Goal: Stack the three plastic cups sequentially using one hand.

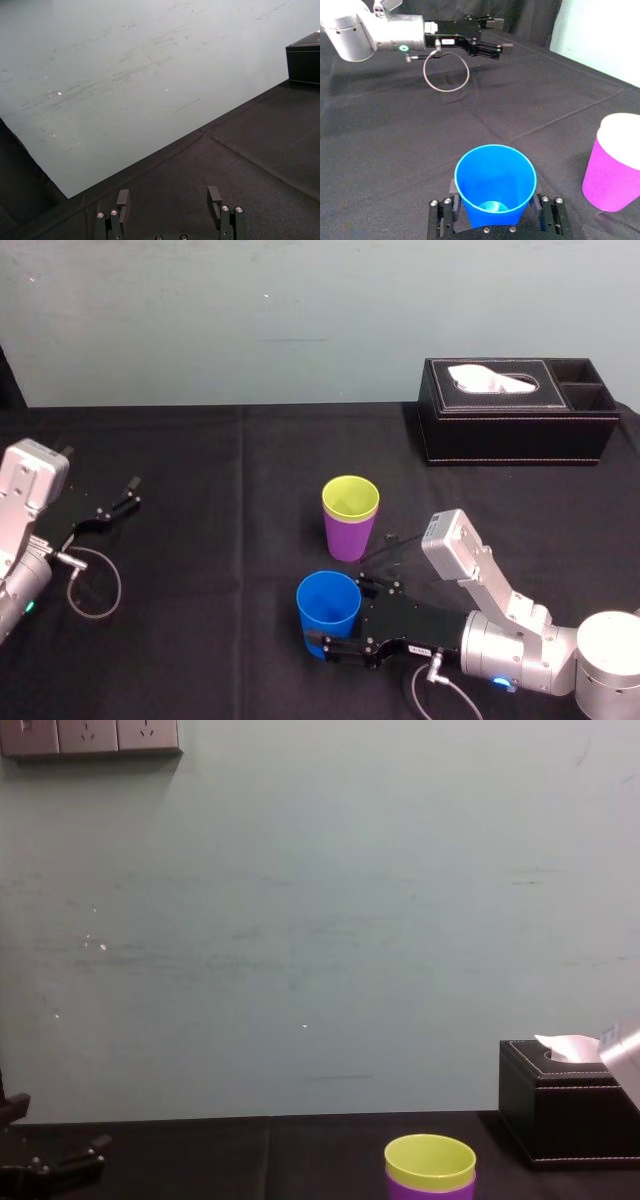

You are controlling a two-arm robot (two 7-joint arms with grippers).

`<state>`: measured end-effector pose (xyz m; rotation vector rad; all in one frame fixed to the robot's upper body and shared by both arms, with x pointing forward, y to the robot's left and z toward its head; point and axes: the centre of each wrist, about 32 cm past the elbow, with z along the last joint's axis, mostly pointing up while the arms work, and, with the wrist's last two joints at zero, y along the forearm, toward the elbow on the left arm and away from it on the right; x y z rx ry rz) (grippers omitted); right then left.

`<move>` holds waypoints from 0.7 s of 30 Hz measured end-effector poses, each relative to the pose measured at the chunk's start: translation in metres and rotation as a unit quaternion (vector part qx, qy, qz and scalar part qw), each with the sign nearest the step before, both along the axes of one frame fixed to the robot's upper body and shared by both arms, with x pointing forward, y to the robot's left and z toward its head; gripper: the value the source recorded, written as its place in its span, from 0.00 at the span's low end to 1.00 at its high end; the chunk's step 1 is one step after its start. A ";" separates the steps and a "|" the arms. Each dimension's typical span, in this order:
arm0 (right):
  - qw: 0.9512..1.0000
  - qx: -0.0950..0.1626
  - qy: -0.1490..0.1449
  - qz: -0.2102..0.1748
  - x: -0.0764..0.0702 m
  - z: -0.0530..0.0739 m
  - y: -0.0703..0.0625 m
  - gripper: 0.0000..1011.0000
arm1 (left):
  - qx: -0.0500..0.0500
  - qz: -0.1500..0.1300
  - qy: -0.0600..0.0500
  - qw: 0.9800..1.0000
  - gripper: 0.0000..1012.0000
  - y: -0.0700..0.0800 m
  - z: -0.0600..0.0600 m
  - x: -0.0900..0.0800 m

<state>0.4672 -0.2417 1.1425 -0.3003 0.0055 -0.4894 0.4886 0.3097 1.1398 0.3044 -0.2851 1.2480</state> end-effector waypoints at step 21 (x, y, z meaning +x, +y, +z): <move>1.000 0.000 0.000 0.000 0.000 0.000 0.000 0.71 | 0.000 0.000 0.000 1.000 1.00 0.000 0.000 0.000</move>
